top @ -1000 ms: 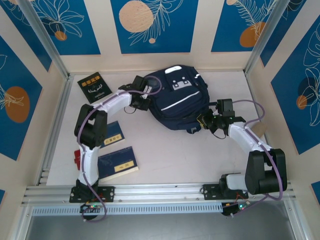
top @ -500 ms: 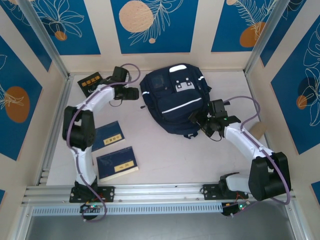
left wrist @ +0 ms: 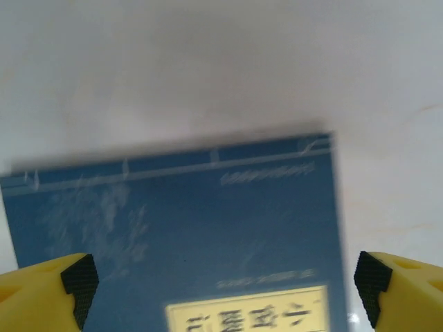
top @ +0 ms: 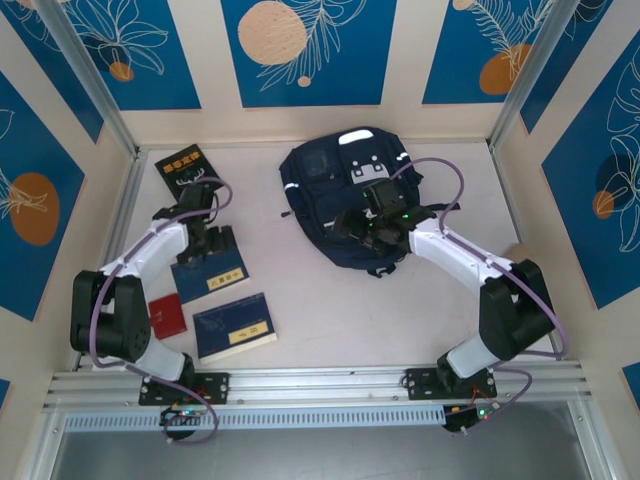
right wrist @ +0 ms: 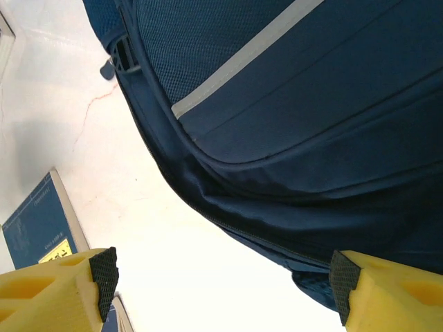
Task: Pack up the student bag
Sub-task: Move the book to the center of the table.
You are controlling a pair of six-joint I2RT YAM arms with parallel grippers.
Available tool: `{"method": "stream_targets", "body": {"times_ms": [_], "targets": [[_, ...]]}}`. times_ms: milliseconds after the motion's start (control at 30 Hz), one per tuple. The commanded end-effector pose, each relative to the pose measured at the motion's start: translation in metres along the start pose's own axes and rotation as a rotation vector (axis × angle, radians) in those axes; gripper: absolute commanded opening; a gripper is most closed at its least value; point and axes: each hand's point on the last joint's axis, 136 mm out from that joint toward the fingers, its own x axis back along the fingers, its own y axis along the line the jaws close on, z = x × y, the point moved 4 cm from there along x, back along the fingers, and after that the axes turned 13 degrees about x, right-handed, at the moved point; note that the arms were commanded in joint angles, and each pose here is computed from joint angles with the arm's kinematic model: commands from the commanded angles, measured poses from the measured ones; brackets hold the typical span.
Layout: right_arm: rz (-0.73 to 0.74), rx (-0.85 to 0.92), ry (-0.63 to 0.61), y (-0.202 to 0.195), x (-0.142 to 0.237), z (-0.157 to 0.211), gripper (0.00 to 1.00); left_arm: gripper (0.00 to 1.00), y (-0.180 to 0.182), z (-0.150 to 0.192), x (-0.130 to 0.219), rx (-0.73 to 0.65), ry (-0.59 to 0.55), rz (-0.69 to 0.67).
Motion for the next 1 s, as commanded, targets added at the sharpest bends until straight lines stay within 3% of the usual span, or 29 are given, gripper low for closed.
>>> {"method": "stream_targets", "body": {"times_ms": [0,333,733,800,967], "targets": [[-0.052,0.018,0.015,0.018,-0.005,-0.004,0.82,0.98,0.008,0.019,-0.012,0.05,0.075,0.042],[-0.034,0.004,0.035,0.02,-0.009,0.003,0.82,0.98,-0.018,0.046,-0.039,0.103,0.229,0.193],[-0.003,-0.024,0.05,0.014,-0.016,0.005,0.79,0.9,-0.125,0.07,-0.02,0.159,0.387,0.505],[-0.017,-0.022,0.059,0.016,-0.017,0.006,0.79,0.89,-0.133,0.06,-0.008,0.143,0.368,0.546],[-0.069,0.005,0.076,0.034,-0.021,0.012,0.77,0.93,-0.111,0.022,0.013,0.058,0.227,0.46]]}}
